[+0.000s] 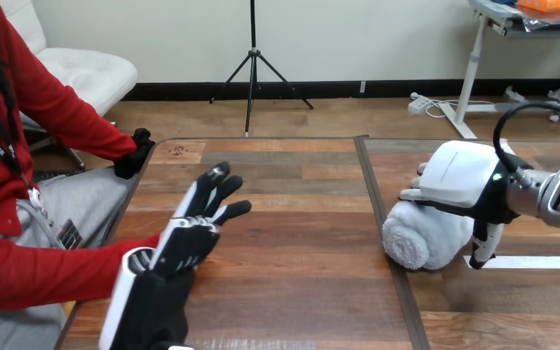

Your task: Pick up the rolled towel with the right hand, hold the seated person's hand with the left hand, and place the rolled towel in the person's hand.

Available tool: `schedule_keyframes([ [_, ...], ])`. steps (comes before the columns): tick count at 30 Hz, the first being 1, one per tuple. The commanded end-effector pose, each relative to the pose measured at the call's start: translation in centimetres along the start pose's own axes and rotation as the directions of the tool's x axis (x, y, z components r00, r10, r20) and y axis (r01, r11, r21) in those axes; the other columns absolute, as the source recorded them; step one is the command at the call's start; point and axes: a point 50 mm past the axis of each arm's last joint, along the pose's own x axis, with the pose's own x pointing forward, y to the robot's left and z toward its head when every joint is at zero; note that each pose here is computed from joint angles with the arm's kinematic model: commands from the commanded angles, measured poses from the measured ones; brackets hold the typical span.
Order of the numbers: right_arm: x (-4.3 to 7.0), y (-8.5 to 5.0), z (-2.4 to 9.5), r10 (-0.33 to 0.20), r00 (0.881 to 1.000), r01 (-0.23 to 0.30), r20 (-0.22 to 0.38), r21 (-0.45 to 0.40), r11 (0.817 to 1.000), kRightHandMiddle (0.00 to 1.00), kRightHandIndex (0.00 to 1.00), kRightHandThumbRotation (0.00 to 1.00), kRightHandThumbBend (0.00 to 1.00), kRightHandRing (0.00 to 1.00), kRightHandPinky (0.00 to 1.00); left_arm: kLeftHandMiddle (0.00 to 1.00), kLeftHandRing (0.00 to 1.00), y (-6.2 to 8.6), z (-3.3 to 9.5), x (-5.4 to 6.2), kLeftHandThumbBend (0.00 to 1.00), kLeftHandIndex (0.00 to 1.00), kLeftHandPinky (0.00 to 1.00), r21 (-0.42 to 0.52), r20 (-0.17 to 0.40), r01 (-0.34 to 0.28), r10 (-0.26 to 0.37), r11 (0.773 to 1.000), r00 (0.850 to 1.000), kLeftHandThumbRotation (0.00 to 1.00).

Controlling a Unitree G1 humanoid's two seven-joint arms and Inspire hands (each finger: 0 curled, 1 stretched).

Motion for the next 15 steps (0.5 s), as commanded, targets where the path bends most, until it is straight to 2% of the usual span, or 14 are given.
schedule_keyframes([
  [1,0.6,0.4,0.7,-0.03,0.999,0.032,-0.043,0.036,0.999,0.91,0.95,0.44,1.0,0.92,0.85,0.96,0.91,0.5,0.5,1.2,0.98,0.94,0.81,0.056,0.087,-0.02,0.015,0.998,0.996,0.72],
  [7,0.9,1.3,2.0,-0.042,0.996,0.051,-0.075,0.118,0.992,0.91,0.96,0.43,1.0,0.92,0.85,0.95,0.91,0.8,0.7,1.0,0.97,0.94,0.79,0.074,0.086,-0.027,0.021,0.997,0.996,0.73],
  [12,1.2,2.0,2.9,-0.048,0.994,0.062,-0.094,0.155,0.986,0.93,0.98,0.45,1.0,0.94,0.85,0.95,0.91,1.0,0.9,0.8,0.99,0.94,0.79,0.091,0.078,-0.023,0.016,0.996,0.997,0.73],
  [15,1.4,2.2,3.4,-0.051,0.993,0.073,-0.108,0.203,0.976,0.95,0.99,0.46,1.0,0.96,0.86,0.96,0.92,1.2,1.1,0.8,1.0,0.95,0.8,0.102,0.078,-0.017,0.009,0.995,0.997,0.72],
])
